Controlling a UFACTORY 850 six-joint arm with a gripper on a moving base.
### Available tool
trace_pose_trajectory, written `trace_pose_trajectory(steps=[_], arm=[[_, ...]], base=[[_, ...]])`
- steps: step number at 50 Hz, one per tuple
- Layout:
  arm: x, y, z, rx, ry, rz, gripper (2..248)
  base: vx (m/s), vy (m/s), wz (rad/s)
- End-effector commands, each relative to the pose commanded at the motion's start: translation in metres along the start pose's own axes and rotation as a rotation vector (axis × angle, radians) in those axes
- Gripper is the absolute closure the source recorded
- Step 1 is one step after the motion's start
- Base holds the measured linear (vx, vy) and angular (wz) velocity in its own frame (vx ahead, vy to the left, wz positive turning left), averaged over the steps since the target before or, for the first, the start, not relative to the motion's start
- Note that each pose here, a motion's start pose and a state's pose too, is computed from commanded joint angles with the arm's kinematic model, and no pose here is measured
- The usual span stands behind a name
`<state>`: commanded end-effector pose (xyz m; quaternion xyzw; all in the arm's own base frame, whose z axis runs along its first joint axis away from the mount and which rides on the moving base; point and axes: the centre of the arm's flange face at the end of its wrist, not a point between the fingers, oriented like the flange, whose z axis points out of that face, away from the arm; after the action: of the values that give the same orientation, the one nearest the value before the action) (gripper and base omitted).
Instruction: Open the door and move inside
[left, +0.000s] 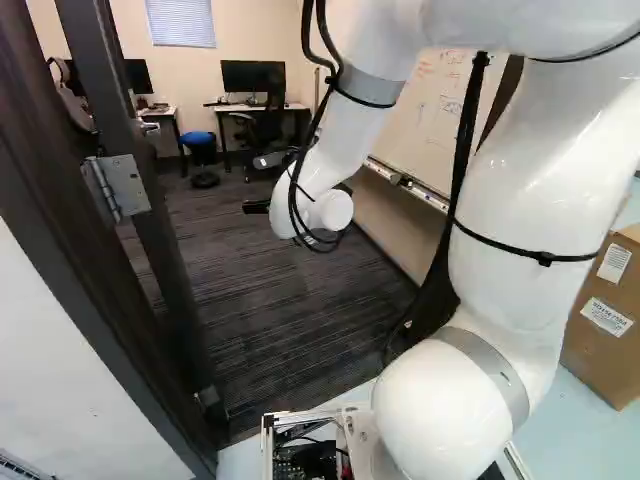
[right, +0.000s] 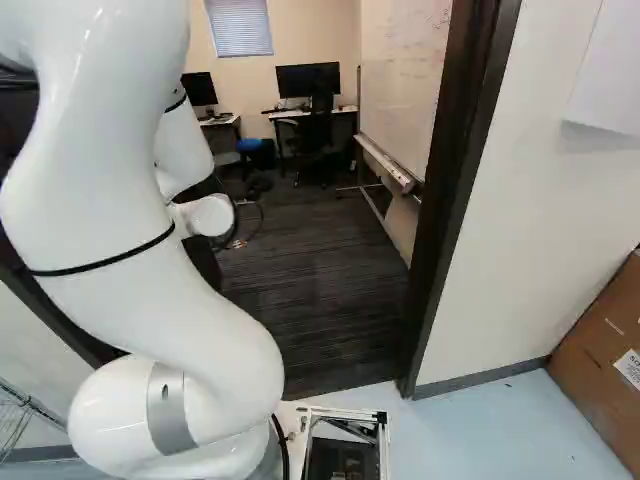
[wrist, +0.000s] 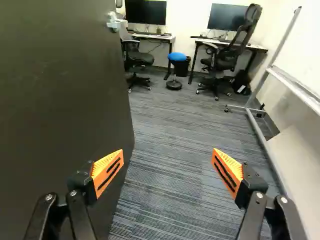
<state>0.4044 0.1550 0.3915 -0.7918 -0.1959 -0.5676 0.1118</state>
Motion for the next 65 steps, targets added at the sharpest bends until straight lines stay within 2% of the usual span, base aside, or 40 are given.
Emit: trace_pose_trajectory(steps=[17,30,43,65], arm=[[-0.022,0.038,-0.052,-0.127,-0.003,0.06,3],[-0.042,0.058,-0.091,-0.219,-0.004,0.103,3],[-0.06,0.069,-0.122,-0.296,-0.005,0.138,3],[-0.081,0.077,-0.155,-0.38,-0.005,0.176,3]], base=[[0.0,0.0,0.0],[0.0,0.0,0.0],[0.0,0.0,0.0],[0.0,0.0,0.0]])
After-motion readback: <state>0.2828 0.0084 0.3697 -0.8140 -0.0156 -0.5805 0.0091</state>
